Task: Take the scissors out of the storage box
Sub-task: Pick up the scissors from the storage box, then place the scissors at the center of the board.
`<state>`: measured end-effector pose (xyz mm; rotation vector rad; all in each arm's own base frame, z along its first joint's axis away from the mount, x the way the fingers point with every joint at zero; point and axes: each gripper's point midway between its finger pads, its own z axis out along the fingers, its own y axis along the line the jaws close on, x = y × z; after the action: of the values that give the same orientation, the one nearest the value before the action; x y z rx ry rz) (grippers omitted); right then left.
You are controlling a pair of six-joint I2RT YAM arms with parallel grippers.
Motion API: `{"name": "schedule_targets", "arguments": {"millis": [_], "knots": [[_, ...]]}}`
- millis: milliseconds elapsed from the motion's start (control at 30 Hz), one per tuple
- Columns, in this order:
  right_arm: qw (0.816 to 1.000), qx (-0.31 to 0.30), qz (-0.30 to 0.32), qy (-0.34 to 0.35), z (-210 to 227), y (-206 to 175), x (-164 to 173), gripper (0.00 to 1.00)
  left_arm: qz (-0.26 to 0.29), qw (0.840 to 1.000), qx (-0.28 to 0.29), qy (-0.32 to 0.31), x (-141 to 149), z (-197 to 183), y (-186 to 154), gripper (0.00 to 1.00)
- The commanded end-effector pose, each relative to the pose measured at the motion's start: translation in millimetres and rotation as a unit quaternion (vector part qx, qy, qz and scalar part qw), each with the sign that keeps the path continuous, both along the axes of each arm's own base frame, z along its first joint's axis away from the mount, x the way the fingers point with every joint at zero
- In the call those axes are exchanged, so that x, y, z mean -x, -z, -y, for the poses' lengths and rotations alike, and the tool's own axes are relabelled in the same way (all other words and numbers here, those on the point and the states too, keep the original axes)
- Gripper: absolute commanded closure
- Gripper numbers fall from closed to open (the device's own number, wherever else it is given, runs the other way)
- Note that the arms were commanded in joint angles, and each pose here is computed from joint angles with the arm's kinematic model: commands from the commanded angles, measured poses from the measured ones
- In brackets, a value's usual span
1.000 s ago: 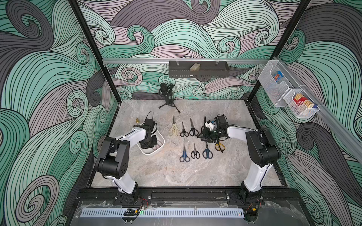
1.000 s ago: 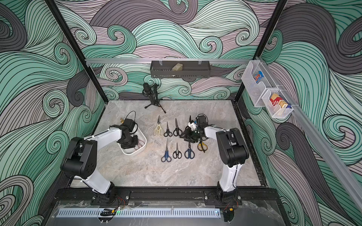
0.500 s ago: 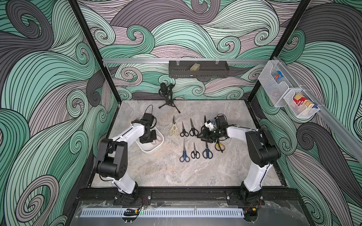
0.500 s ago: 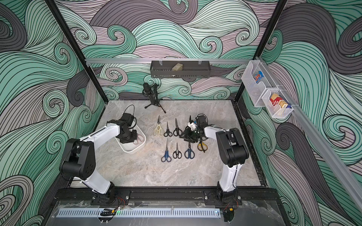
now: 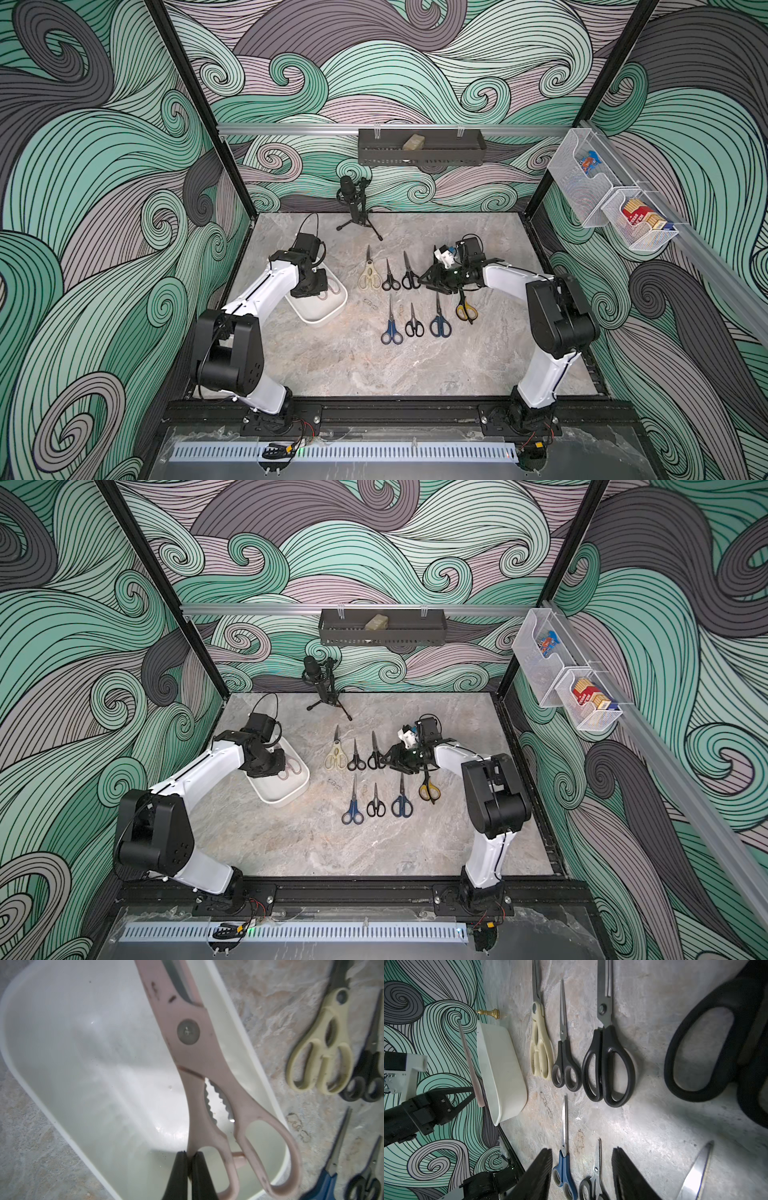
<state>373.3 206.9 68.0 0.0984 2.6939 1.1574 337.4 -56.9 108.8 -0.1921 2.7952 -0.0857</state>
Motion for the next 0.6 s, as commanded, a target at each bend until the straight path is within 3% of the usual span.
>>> {"name": "schedule_targets", "arguments": {"millis": [0,300,567], "knots": [[1.0,0.01,0.028,-0.007,0,-10,-5,0.5,0.021,0.998,0.029,0.06,2,28,-21,1.0],[0.999,0.012,0.033,-0.016,3,-6,-5,0.49,0.029,0.969,0.033,0.242,48,121,-21,1.0],[0.999,0.009,0.025,-0.025,7,2,6,0.5,-0.01,0.956,0.03,0.293,93,143,11,1.0]]}}
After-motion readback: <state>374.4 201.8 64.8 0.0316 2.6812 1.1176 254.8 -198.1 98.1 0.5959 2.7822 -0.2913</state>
